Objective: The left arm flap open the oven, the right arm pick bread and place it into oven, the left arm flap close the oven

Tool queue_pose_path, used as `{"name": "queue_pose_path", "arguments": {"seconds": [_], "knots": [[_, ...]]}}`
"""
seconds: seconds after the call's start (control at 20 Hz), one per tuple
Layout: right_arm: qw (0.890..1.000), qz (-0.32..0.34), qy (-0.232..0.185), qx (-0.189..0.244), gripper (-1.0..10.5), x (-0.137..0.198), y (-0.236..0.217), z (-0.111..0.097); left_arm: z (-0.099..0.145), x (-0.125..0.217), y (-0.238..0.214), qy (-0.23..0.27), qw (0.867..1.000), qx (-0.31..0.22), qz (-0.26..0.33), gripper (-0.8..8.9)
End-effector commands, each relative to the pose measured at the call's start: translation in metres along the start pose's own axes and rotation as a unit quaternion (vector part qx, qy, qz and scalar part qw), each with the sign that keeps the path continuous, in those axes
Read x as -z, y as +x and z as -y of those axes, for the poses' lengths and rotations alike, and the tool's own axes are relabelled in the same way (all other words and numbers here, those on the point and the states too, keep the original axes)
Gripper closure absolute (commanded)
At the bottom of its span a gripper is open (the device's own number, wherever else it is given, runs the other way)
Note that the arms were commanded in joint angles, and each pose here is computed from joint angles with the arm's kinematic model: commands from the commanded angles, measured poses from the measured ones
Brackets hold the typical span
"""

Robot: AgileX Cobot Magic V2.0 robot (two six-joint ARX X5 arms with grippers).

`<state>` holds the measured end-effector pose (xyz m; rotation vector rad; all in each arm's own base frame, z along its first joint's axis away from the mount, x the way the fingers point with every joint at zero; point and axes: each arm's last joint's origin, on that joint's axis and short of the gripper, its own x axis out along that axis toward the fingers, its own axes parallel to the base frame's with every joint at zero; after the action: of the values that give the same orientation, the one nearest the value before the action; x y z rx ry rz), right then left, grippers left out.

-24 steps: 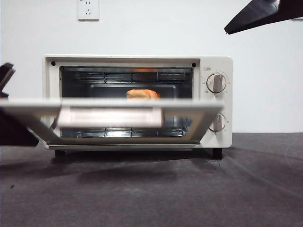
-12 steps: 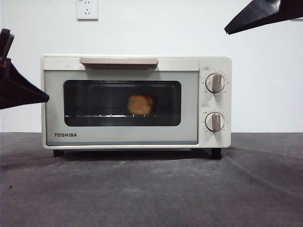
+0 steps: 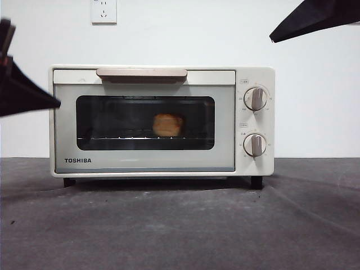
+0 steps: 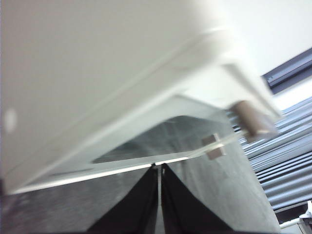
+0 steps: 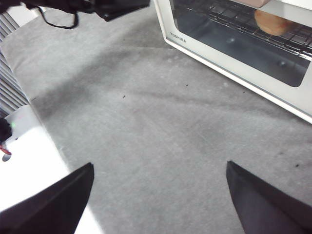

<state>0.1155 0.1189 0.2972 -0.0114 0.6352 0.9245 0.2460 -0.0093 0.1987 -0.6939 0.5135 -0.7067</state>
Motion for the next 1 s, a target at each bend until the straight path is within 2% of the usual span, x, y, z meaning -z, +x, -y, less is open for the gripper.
{"name": "queue_pose_path", "arguments": {"seconds": [0.05,0.25,0.4,0.75,1.0], "knots": [[1.0,0.013,-0.004,0.005,5.2,-0.004,0.0,-0.002,0.015,-0.005,-0.005,0.025,1.0,0.008,0.011,7.97],[1.0,0.02,-0.006,0.01,5.2,-0.005,0.0,-0.001,0.037,-0.005,-0.015,0.056,0.998,-0.006,0.015,7.97],[0.999,0.027,-0.007,0.015,5.2,-0.007,0.0,-0.001,0.056,-0.005,-0.025,0.092,0.995,-0.038,0.007,7.97],[0.998,0.055,-0.012,0.024,5.2,-0.012,0.0,-0.001,0.106,-0.013,-0.046,0.179,0.977,-0.111,-0.034,7.97],[0.997,0.062,-0.012,0.033,5.2,-0.013,0.0,-0.001,0.136,-0.015,-0.059,0.217,0.966,-0.12,-0.068,7.97]]}}
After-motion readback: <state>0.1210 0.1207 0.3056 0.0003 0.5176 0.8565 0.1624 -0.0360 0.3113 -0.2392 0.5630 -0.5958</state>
